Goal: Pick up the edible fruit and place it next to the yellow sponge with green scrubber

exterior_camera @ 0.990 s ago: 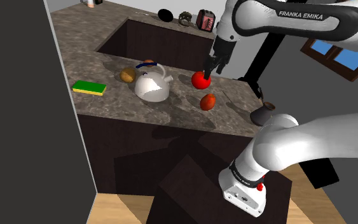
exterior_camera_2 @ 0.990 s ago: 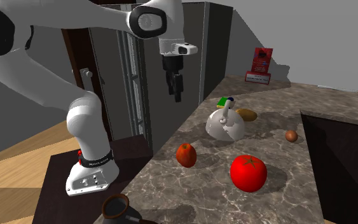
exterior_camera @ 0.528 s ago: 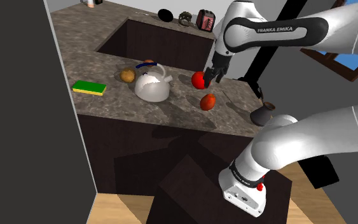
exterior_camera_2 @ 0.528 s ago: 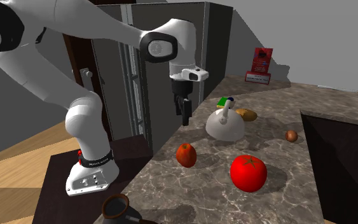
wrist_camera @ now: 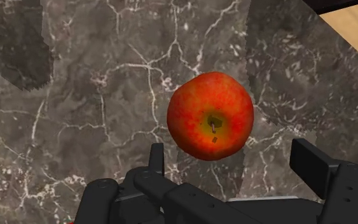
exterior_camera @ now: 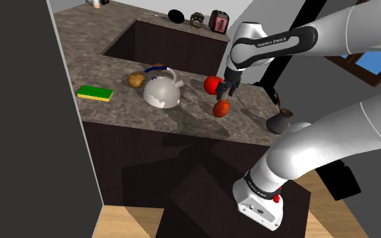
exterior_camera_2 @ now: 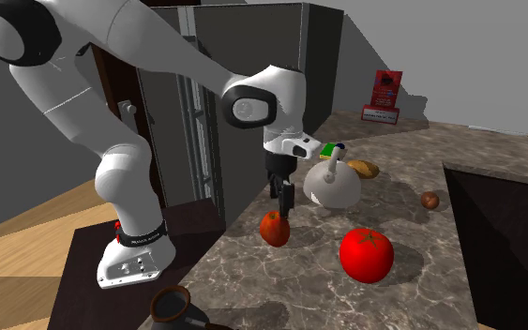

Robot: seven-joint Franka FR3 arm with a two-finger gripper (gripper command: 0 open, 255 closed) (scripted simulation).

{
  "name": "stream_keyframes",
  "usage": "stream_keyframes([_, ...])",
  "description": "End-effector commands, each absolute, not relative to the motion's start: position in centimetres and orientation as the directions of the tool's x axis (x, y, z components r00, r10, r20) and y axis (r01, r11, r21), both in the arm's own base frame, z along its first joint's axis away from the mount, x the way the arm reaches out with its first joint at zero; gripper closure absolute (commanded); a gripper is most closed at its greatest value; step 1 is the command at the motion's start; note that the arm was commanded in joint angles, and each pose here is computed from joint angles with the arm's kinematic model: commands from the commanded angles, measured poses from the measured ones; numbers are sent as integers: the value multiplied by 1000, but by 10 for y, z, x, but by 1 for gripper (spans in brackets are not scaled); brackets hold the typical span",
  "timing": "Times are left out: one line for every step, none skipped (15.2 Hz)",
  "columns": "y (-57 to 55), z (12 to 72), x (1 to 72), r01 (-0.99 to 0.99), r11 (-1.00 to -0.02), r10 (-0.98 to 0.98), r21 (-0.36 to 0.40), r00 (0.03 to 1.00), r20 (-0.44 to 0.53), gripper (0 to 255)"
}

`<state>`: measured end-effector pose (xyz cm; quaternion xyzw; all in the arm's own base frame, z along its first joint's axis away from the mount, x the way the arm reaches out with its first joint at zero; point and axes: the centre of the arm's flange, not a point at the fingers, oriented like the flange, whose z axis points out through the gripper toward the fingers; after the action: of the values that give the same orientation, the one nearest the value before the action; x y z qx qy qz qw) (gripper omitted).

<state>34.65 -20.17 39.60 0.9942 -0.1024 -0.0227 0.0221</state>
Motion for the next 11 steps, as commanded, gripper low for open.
stream_keyframes([-205,382,347,-203,-978,-205,49,978,-40,0])
stream_keyframes([-205,377,347,-203,-978,-205,49,978,-40,0])
stream_keyframes([-205,372,346,-203,-978,-205,49,978,-40,0])
stream_keyframes([-205,367,346,-203,-978,-205,49,978,-40,0])
stream_keyframes([-206,358,346,-203,-978,-205,49,978,-40,0])
stream_keyframes([-206,358,346,-203,-978,-205,49,978,-40,0])
stream_keyframes([-206,358,346,-203,-978,-205,49,978,-40,0])
stream_keyframes([-206,358,346,-203,-978,-205,49,978,-40,0])
stream_keyframes([-206,358,346,-203,-978,-205,49,978,-40,0])
stream_keyframes([-206,358,346,-203,-978,-205,49,978,-40,0])
stream_keyframes([-206,358,346,-203,-978,-205,49,978,-40,0])
